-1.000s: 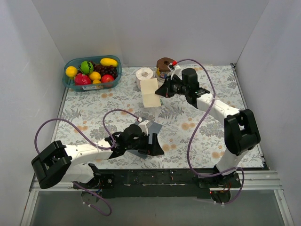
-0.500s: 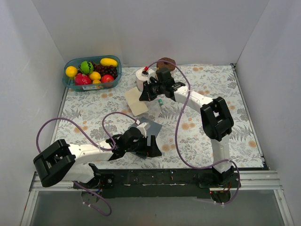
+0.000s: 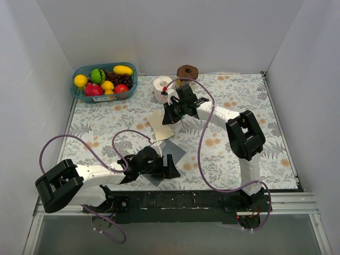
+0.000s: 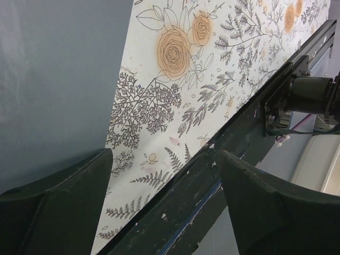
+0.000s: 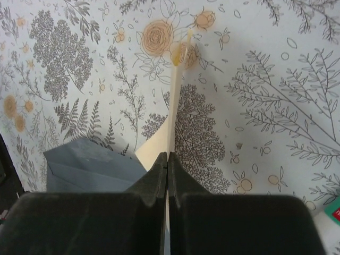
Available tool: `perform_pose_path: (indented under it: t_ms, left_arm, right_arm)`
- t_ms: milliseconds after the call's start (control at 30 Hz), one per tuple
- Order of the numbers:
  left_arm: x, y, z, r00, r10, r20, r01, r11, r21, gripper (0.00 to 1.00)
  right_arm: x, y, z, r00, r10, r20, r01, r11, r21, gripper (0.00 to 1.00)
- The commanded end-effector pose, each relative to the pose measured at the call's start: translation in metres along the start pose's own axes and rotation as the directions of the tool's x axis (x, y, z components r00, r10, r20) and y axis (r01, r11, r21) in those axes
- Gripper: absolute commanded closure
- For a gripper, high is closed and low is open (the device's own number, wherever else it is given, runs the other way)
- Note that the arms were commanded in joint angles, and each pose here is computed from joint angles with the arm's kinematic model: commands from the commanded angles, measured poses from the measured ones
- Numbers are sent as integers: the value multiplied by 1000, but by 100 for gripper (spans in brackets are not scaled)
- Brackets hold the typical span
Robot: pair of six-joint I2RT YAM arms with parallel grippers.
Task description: Place the letter into the envelope and seal it
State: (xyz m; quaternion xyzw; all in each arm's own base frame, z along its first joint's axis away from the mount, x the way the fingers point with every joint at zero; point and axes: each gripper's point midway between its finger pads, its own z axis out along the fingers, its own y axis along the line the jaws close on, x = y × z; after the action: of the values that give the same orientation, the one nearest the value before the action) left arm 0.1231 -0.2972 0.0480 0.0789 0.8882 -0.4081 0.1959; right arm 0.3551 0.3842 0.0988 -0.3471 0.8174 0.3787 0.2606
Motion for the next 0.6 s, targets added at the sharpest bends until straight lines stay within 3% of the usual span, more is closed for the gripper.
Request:
perform_pose_path:
  t_ms: [0, 567]
  left_arm:
    - [15, 30, -7, 999, -38, -19, 36, 992, -119, 19]
    - [-5, 54, -17, 998, -10, 67, 29, 956, -291, 15]
  right_arm:
    - [1, 10, -23, 999, -35, 0, 35, 999, 16, 99]
    - [54, 9, -62, 997, -3, -82, 12, 994, 109, 99]
